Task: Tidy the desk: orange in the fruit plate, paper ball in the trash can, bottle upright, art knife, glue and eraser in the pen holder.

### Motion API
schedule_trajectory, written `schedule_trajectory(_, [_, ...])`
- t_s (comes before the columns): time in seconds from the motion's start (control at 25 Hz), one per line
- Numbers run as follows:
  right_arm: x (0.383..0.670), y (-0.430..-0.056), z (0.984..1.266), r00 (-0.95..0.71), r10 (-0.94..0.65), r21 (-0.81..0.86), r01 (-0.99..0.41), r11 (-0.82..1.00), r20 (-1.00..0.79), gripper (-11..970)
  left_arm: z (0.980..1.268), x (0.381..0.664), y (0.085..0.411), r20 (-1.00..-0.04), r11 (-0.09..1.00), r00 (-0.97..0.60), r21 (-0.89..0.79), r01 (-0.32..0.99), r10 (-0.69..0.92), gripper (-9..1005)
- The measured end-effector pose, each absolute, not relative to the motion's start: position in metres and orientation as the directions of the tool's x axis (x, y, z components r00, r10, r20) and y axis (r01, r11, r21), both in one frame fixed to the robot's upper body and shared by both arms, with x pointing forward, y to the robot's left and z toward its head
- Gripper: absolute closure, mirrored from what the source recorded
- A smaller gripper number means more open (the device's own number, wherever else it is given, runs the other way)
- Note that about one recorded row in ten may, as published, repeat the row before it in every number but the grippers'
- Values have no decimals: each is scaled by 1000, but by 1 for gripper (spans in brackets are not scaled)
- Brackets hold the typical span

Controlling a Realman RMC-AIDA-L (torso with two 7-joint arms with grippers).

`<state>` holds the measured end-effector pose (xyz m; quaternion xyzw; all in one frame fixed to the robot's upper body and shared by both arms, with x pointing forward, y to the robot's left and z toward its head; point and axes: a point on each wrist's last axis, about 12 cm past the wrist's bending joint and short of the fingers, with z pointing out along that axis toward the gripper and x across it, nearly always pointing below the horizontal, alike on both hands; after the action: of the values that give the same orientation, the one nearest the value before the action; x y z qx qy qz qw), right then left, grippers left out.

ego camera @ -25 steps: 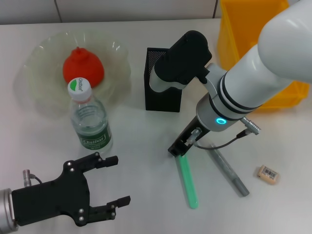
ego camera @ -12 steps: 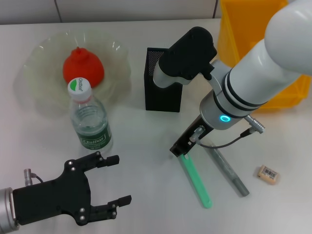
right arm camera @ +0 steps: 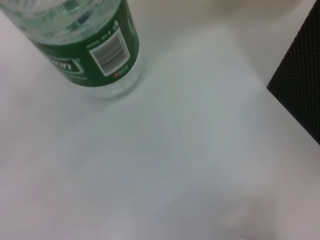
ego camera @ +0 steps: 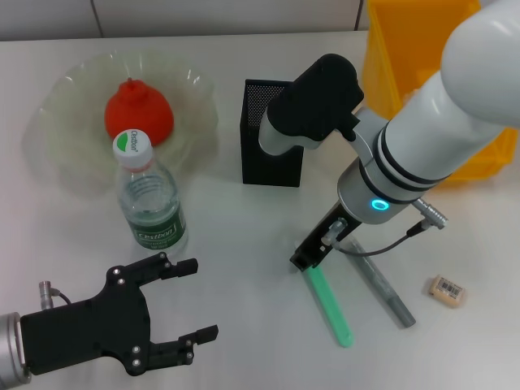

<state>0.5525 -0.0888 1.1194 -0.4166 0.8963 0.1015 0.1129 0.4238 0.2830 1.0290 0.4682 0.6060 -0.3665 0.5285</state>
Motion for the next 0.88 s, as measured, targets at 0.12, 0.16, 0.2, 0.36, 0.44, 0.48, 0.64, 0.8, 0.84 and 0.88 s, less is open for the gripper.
schedule_trajectory(0.12, [552, -89, 1118, -628, -726, 88, -770, 632, -281, 573, 1029, 424, 283, -984, 293, -4, 50, 955, 180, 194])
schedule_trajectory(0.16, [552, -89, 1118, -628, -727, 88, -770, 631, -279, 586, 1029, 424, 283, -984, 293, -5, 49, 955, 180, 194])
schedule_trajectory(0.2, [551, -89, 1118, -628, -728, 88, -771, 631, -277, 600, 1029, 424, 283, -984, 293, -5, 49, 955, 179, 194])
schedule_trajectory(0.36, [551, -90, 1118, -628, -728, 88, -771, 631, -275, 652, 1029, 424, 283, -984, 293, -6, 48, 955, 179, 194])
schedule_trajectory(0.44, [551, -90, 1118, -627, -729, 87, -771, 631, -275, 689, 1029, 424, 283, -984, 293, -6, 48, 955, 179, 194])
schedule_trajectory(0.48, [551, -89, 1118, -627, -729, 87, -771, 631, -274, 708, 1029, 424, 283, -984, 293, -6, 48, 955, 179, 194])
schedule_trajectory(0.64, [551, -90, 1118, -626, -730, 87, -773, 629, -274, 767, 1029, 424, 283, -984, 293, -5, 48, 955, 178, 194])
schedule_trajectory(0.8, [552, -89, 1121, -625, -723, 90, -771, 630, -296, 777, 1029, 425, 282, -984, 291, -3, 50, 955, 178, 194])
schedule_trajectory(0.84, [553, -89, 1123, -625, -717, 93, -770, 631, -309, 777, 1029, 424, 282, -984, 291, -2, 50, 955, 178, 194])
schedule_trajectory(0.88, [553, -90, 1130, -626, -701, 100, -766, 635, -342, 777, 1029, 425, 282, -984, 291, -3, 50, 955, 178, 194])
